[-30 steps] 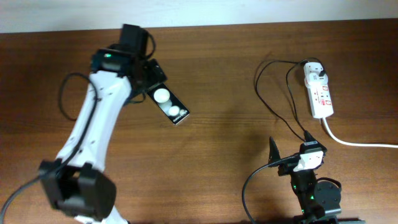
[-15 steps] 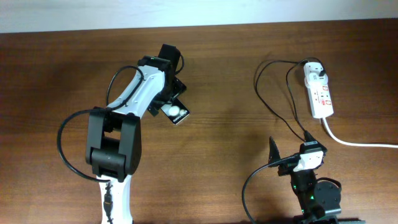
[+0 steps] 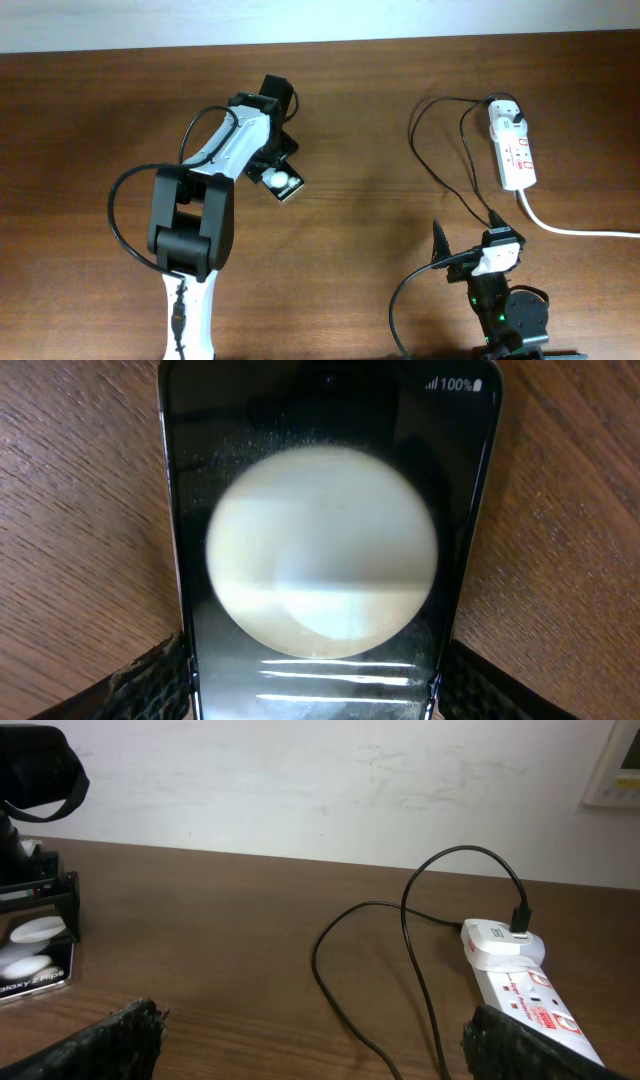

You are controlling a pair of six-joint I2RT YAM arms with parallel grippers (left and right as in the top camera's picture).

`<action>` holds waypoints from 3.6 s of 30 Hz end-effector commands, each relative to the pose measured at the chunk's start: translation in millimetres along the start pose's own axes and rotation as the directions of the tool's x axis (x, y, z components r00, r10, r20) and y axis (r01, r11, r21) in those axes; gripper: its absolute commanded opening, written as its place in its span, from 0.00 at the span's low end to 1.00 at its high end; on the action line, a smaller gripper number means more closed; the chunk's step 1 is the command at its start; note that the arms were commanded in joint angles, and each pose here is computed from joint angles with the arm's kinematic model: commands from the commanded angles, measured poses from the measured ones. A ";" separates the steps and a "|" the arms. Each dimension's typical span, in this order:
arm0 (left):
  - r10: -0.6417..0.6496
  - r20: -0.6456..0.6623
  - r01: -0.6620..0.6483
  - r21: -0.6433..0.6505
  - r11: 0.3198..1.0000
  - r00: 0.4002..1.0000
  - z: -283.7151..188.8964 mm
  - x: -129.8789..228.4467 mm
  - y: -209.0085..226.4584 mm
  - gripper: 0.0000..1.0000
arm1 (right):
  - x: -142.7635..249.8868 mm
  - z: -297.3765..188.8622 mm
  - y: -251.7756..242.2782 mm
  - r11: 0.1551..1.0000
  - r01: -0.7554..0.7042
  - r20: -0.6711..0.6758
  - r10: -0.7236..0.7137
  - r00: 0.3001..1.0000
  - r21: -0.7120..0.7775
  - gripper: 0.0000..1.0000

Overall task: Plug charger to phone and switch on socket
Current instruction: 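Grasp the black phone's end with the left gripper and lift, then raise the phone upright with the left gripper, bottom edge facing right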

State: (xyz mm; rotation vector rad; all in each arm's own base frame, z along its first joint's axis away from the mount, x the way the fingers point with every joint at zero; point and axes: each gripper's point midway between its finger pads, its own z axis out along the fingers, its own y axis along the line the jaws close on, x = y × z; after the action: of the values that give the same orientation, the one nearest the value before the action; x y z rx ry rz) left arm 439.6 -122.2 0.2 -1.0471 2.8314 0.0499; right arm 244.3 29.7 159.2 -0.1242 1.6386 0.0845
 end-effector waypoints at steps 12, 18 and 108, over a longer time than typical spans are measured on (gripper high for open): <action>0.247 -0.119 -0.256 -0.065 0.965 0.962 -13.0 6.6 11.9 0.70 | 2.1 0.1 -0.3 1.000 -0.004 -0.001 0.004 1.000 -0.002 0.99; 0.297 -0.245 -0.303 0.016 0.953 0.923 -49.1 27.0 5.3 0.70 | 2.2 0.1 -0.3 1.000 -0.004 -0.001 0.004 1.000 -0.002 0.99; 0.314 -0.090 -0.234 0.486 0.842 0.945 -185.5 126.5 56.1 0.65 | 2.1 0.1 -0.3 1.000 -0.004 -0.001 0.004 1.000 -0.002 0.99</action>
State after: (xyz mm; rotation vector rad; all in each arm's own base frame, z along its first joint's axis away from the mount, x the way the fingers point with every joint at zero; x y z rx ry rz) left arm 288.3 -173.2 167.0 -0.5429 2.8858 -0.6909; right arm 244.3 29.7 159.2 -0.1242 1.6386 0.0845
